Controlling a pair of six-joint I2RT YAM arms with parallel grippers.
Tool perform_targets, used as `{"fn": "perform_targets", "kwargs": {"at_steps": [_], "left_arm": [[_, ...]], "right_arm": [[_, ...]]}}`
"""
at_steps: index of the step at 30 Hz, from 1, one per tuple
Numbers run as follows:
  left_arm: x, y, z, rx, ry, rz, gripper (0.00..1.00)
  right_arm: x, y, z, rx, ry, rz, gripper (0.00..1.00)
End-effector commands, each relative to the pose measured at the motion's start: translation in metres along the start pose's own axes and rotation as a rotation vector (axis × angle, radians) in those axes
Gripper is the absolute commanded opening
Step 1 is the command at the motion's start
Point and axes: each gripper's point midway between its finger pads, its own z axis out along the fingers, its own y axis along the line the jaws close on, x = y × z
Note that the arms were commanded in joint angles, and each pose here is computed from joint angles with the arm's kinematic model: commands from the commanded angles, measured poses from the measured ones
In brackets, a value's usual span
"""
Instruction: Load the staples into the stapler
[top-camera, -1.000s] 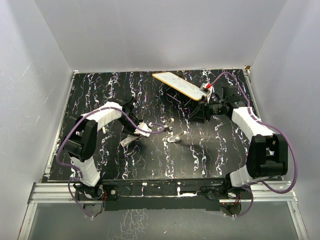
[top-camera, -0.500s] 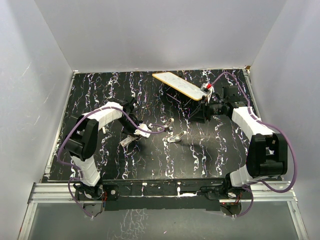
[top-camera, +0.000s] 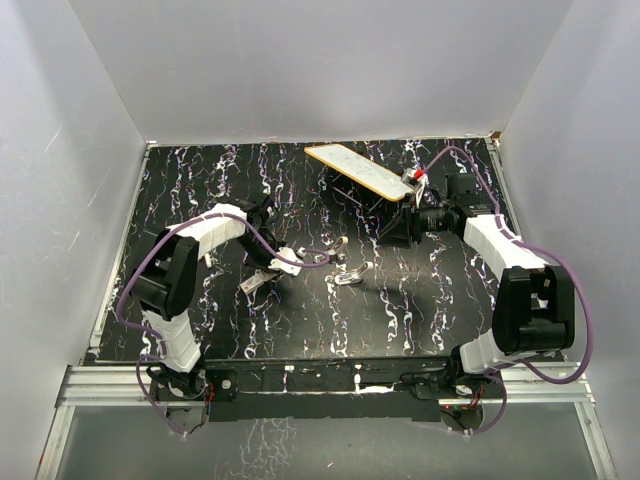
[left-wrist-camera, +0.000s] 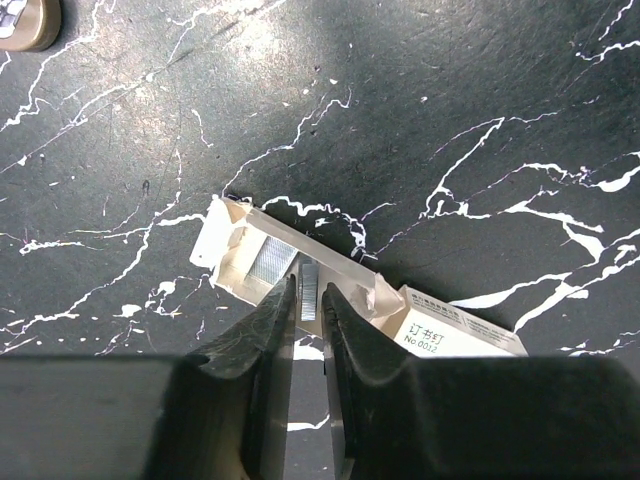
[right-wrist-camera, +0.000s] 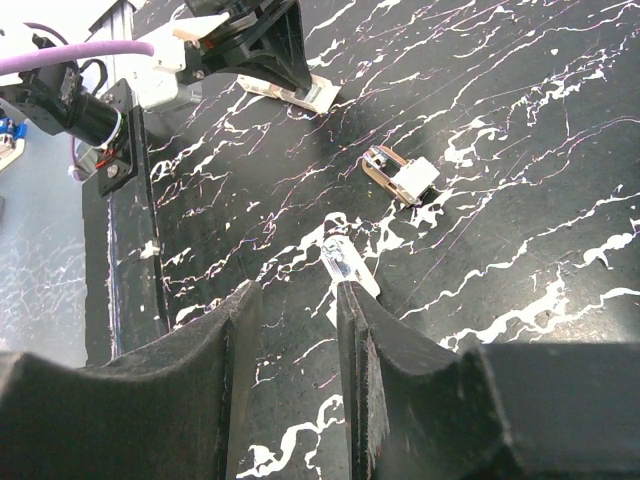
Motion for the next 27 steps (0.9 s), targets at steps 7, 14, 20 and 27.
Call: {"fn": "perform_targets", "kwargs": {"at_steps": [7, 14, 20, 27], "left_arm": [[-0.011, 0.006, -0.009, -0.009, -0.024, 0.032, 0.12], [-0.015, 0.006, -0.019, -0.023, -0.024, 0.032, 0.09], [-0.018, 0.004, -0.024, -0.027, -0.026, 0.026, 0.07], [-0.03, 0.005, -0.038, -0.062, -0.056, 0.001, 0.06]], "right_arm": [[-0.004, -0.001, 0.0, -0.019, -0.022, -0.018, 0.38], [-0.004, -0.002, 0.0, -0.018, -0.023, -0.017, 0.38], [-0.003, -0.002, 0.0, -0.019, -0.022, -0.013, 0.39], [-0.003, -0.003, -0.001, -0.018, -0.023, -0.015, 0.39]]}}
